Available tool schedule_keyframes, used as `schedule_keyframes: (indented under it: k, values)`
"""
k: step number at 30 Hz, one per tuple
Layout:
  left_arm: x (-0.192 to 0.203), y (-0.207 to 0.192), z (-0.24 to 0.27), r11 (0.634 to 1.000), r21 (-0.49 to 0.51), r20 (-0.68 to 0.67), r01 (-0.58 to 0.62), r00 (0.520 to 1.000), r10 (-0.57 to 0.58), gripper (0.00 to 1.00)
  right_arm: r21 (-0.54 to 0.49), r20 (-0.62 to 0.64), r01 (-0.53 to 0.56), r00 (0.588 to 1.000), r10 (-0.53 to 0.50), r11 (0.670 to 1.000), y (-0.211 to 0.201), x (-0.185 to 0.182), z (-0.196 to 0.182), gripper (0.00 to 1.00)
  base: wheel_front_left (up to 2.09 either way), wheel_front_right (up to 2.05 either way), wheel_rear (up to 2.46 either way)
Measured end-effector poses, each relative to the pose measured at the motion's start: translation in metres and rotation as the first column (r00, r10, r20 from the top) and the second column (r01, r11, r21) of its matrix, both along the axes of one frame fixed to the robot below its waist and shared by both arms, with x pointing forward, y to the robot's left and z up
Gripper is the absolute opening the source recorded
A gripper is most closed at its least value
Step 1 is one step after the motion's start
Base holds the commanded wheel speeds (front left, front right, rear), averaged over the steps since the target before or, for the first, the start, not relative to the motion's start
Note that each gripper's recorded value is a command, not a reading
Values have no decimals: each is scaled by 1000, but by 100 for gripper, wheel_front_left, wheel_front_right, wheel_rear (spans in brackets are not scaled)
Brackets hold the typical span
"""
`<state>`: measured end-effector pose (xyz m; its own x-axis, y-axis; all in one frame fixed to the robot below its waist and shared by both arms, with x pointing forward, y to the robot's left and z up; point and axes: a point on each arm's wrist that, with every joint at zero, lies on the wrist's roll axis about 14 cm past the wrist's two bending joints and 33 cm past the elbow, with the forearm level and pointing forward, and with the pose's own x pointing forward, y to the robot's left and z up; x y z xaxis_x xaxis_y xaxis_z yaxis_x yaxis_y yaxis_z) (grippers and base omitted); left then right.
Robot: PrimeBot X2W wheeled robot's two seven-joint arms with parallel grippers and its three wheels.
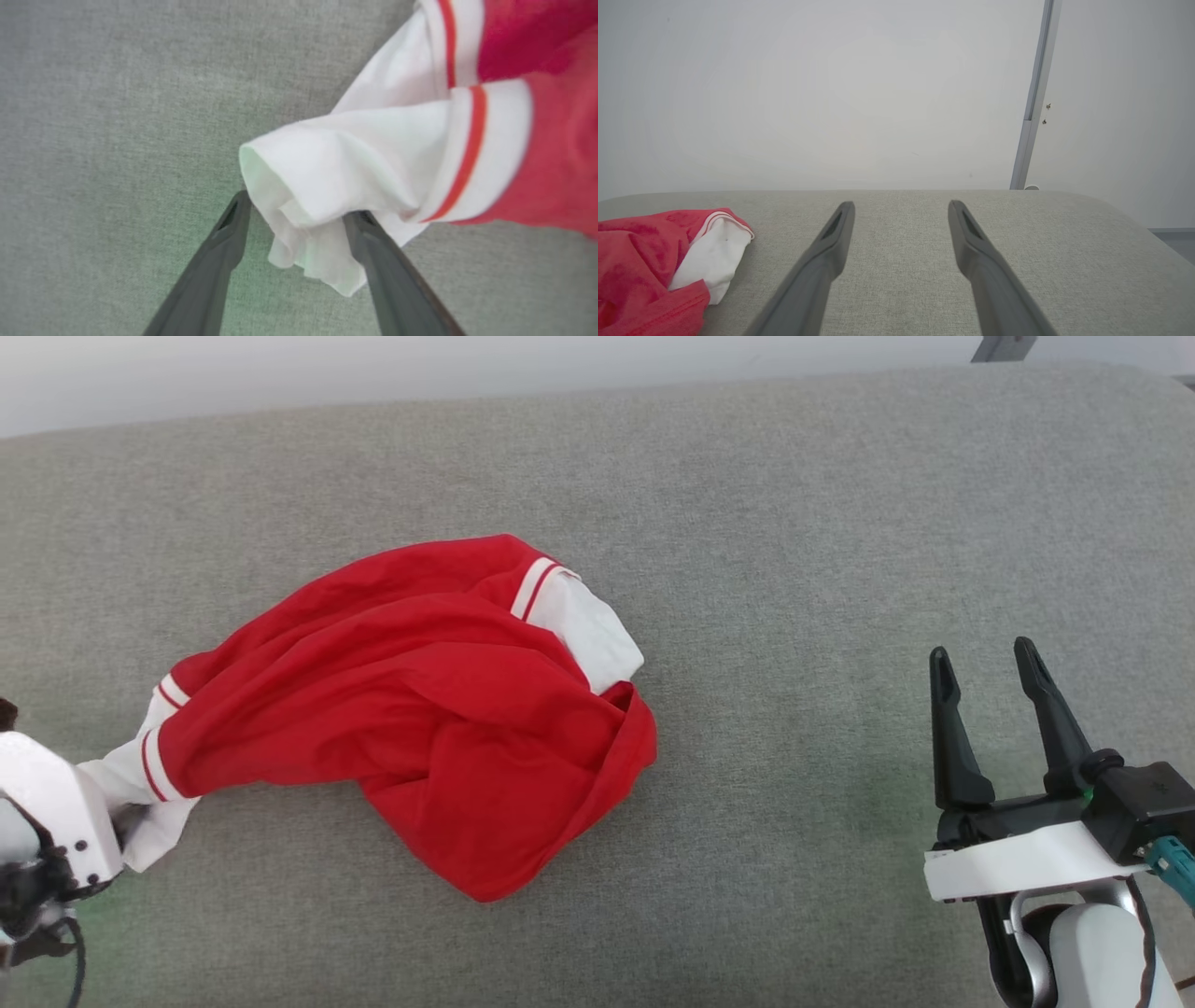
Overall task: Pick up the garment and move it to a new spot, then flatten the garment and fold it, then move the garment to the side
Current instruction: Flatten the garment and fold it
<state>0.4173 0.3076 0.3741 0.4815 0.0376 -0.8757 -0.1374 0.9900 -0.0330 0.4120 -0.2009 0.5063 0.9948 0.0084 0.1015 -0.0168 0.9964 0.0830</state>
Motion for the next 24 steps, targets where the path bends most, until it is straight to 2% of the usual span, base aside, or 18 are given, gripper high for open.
schedule_keyframes:
  k: [5, 12, 13, 17, 19, 24]
  values:
    - [8, -7, 20, 1000, -25, 148, 12, 989, -8, 100, 2, 14, -20, 1000, 20, 1000, 6, 1, 5, 100, 0, 0, 0]
    - [3, -13, 50, 999, -9, 371, 44, 928, -38, 100, 19, 28, -72, 997, 71, 997, 20, 2, 10, 100, 0, 0, 0]
    - [3, -13, 50, 999, -9, 371, 44, 928, -38, 100, 19, 28, -72, 997, 71, 997, 20, 2, 10, 100, 0, 0, 0]
    - [-11, -18, 63, 999, 12, 478, 52, 877, -51, 100, 32, 17, -122, 992, 121, 992, 33, 4, 7, 100, 0, 0, 0]
    - [-20, -22, 76, 998, 25, 562, 51, 825, -57, 100, 30, -1, -172, 985, 172, 985, 46, 7, 1, 100, 0, 0, 0]
    - [-38, -23, 94, 998, 51, 679, 23, 732, -52, 100, 36, -55, -268, 961, 270, 963, 72, 15, -13, 100, 0, 0, 0]
